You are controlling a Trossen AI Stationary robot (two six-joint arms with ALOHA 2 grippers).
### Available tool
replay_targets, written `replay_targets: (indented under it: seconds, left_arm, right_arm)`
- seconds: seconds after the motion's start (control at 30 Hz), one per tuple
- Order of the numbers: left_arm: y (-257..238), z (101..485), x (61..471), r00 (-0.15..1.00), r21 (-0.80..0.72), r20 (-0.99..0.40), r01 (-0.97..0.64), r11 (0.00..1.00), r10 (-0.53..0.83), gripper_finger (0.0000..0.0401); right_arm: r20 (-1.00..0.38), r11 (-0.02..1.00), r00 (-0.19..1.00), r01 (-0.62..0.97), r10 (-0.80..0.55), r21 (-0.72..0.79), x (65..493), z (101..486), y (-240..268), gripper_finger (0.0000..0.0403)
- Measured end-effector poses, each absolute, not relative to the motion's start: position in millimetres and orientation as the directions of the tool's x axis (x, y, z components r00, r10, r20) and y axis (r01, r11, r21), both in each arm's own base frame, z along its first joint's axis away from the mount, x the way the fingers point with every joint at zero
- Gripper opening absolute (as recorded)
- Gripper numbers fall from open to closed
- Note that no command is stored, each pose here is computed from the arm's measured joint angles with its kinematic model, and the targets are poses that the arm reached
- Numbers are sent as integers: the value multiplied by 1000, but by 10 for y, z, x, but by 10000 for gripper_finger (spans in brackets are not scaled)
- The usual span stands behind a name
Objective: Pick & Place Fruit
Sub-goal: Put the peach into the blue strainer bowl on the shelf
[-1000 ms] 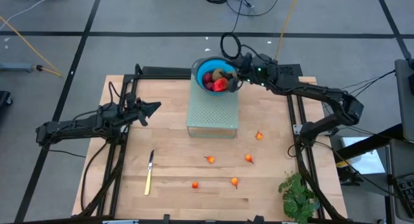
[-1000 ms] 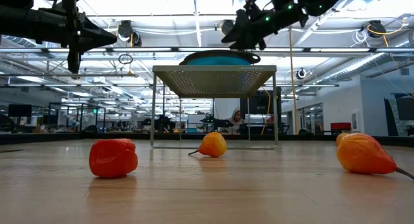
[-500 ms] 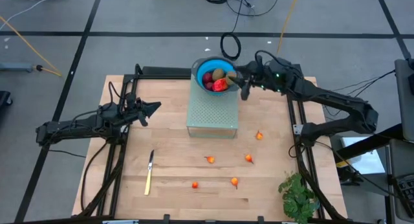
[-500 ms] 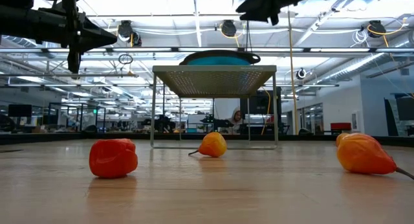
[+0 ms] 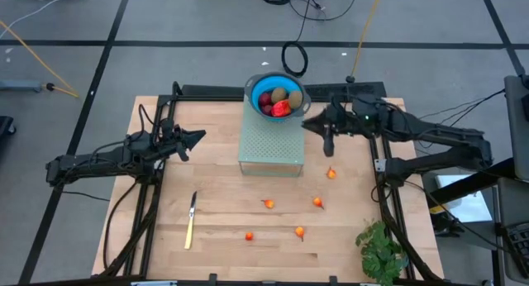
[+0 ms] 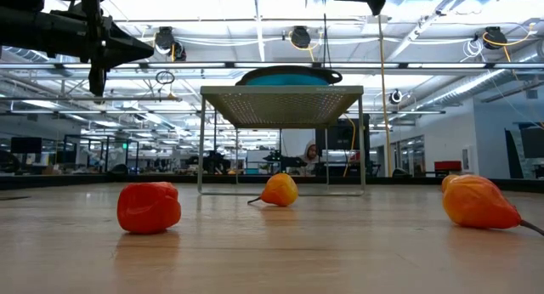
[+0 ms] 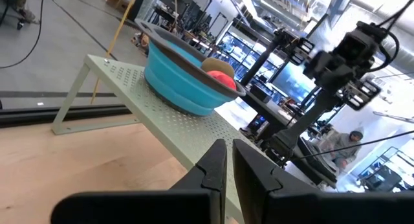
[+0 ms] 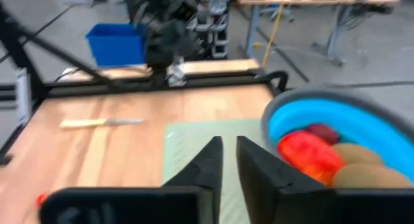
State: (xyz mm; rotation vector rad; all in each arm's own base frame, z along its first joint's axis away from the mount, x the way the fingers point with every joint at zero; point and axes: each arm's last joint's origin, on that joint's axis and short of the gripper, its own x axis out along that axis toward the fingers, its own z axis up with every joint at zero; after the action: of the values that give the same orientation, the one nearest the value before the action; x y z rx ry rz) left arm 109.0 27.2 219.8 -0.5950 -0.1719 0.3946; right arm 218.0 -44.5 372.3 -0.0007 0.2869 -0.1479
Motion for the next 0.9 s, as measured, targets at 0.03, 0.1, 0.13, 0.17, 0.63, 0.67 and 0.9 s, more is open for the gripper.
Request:
replay_targets:
  seconds: [0.03, 0.1, 0.13, 0.17, 0.63, 0.67, 0.9]
  left_arm:
    - [272, 2198, 1090, 911, -576, 45, -311, 756, 409, 26]
    - [272, 2198, 1090, 911, -576, 45, -311, 756, 409, 26]
    - [272, 2198, 1090, 911, -576, 45, -311, 756, 409, 26]
    - [272, 2198, 1090, 911, -576, 45, -311, 756, 409, 26]
    - [272, 2198, 1090, 911, -579, 45, -310, 754, 409, 26]
    - [272, 2198, 1090, 911, -579, 45, -310, 754, 409, 26]
    - [272, 2198, 1090, 911, -578, 45, -310, 754, 409, 26]
  right_arm:
    - [-294, 991, 947, 132, -132, -20, 2160, 3719, -411, 26]
    - [-320, 994, 941, 110, -107, -9, 2118, 3709, -347, 9]
    - [-329, 995, 940, 100, -94, -1, 2097, 3708, -317, 4]
    - [-334, 996, 939, 89, -82, 7, 2075, 3705, -285, 3]
    - [-376, 979, 925, 23, 56, 202, 1691, 3310, 16, 1]
    - [-380, 977, 923, 20, 64, 213, 1668, 3269, 31, 1]
    - [-415, 965, 905, 19, 95, 261, 1558, 3015, 85, 1]
